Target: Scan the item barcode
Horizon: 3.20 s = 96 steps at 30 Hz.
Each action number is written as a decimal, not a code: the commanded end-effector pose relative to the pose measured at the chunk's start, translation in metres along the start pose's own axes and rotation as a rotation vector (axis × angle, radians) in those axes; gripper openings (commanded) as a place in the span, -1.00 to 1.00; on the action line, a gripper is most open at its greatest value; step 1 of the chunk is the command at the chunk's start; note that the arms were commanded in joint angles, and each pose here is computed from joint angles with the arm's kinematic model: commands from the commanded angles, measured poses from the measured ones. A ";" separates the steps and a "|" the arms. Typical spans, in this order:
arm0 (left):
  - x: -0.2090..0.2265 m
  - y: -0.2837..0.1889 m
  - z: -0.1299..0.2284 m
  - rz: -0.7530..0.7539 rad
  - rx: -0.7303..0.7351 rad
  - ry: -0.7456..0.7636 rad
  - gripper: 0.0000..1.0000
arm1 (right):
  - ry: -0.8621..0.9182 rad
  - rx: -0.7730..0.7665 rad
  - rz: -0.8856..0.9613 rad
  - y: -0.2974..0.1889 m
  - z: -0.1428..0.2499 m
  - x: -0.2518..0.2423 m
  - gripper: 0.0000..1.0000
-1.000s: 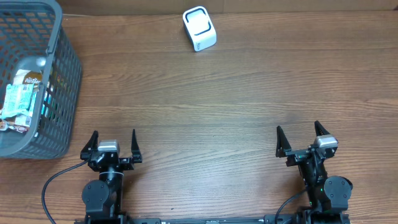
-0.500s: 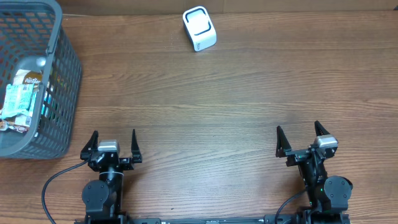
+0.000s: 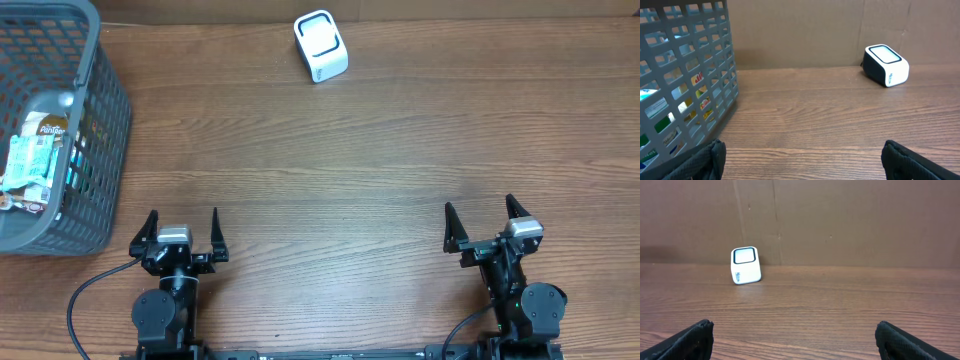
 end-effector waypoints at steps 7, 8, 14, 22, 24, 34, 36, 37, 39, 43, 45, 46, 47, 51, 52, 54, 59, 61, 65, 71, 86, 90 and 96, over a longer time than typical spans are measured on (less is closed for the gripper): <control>-0.001 0.000 -0.001 0.009 -0.010 0.013 0.99 | 0.005 -0.003 0.009 0.000 0.002 -0.002 1.00; -0.001 0.000 -0.001 0.009 -0.010 0.013 0.99 | 0.005 -0.003 0.009 0.000 0.002 -0.002 1.00; -0.001 0.000 0.000 0.007 -0.009 0.013 0.99 | 0.005 -0.003 0.009 0.000 0.002 -0.002 1.00; -0.001 0.000 -0.001 0.004 -0.010 0.012 0.99 | 0.005 -0.003 0.009 0.000 0.002 -0.002 1.00; -0.001 0.000 -0.001 0.004 -0.010 0.013 0.99 | 0.005 -0.003 0.009 0.000 0.002 -0.002 1.00; 0.006 -0.016 -0.071 0.003 -0.360 0.018 0.99 | 0.005 -0.003 0.009 0.000 0.002 -0.002 1.00; 0.015 -0.042 -0.123 -0.021 -0.568 -0.001 0.99 | 0.005 -0.003 0.009 0.000 0.002 -0.002 1.00; 0.016 -0.051 -0.139 -0.017 -0.616 0.004 0.99 | 0.005 -0.003 0.009 0.000 0.002 -0.002 1.00; 0.019 -0.070 -0.166 -0.002 -0.687 0.016 0.99 | 0.005 -0.003 0.009 0.000 0.002 -0.002 1.00; 0.022 -0.100 -0.202 0.025 -0.732 0.030 0.99 | 0.005 -0.003 0.009 0.000 0.002 -0.002 1.00; 0.023 -0.113 -0.213 0.038 -0.708 0.032 0.99 | 0.005 -0.003 0.009 0.000 0.002 -0.002 1.00; 0.024 -0.119 -0.218 0.047 -0.689 0.033 0.99 | 0.005 -0.003 0.009 0.000 0.002 -0.002 1.00; 0.025 -0.126 -0.222 0.050 -0.671 0.031 0.99 | 0.005 -0.003 0.009 0.000 0.002 -0.002 1.00; 0.027 -0.144 -0.233 0.064 -0.571 0.026 0.99 | 0.005 -0.003 0.009 0.000 0.002 -0.002 1.00; 0.028 -0.147 -0.235 0.071 -0.544 0.020 0.99 | 0.005 -0.003 0.009 0.000 0.002 -0.002 1.00; 0.028 -0.150 -0.238 0.087 -0.470 -0.002 0.99 | 0.005 -0.003 0.009 0.000 0.002 -0.002 1.00; 0.031 -0.138 -0.256 0.124 -0.263 -0.032 1.00 | 0.005 -0.003 0.009 0.000 0.002 -0.002 1.00; 0.032 -0.127 -0.264 0.147 -0.168 -0.039 1.00 | 0.005 -0.003 0.009 0.000 0.002 -0.002 1.00; 0.032 -0.098 -0.269 0.181 0.073 -0.070 1.00 | 0.005 -0.003 0.009 0.000 0.002 -0.002 1.00; 0.029 -0.043 -0.260 0.234 0.441 -0.095 0.99 | 0.005 -0.003 0.009 0.000 0.002 -0.002 1.00; 0.011 0.047 -0.235 0.398 0.715 -0.162 0.99 | 0.005 -0.003 0.009 0.000 0.002 -0.002 1.00; 0.012 0.054 -0.238 0.390 0.682 -0.155 0.99 | 0.005 -0.003 0.009 0.000 0.002 -0.002 1.00; 0.025 0.061 -0.240 0.244 0.664 -0.152 0.99 | 0.005 -0.003 0.009 0.000 0.002 -0.002 1.00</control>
Point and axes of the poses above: each gripper's point midway between its finger pads, its own y axis out along the fingers, its own x axis along the line the jaws close on, z = x × y, the point moved 8 cm from there along -y, back along the fingers, and after that the axes turned 8 degrees about y, right-handed, at the moved point
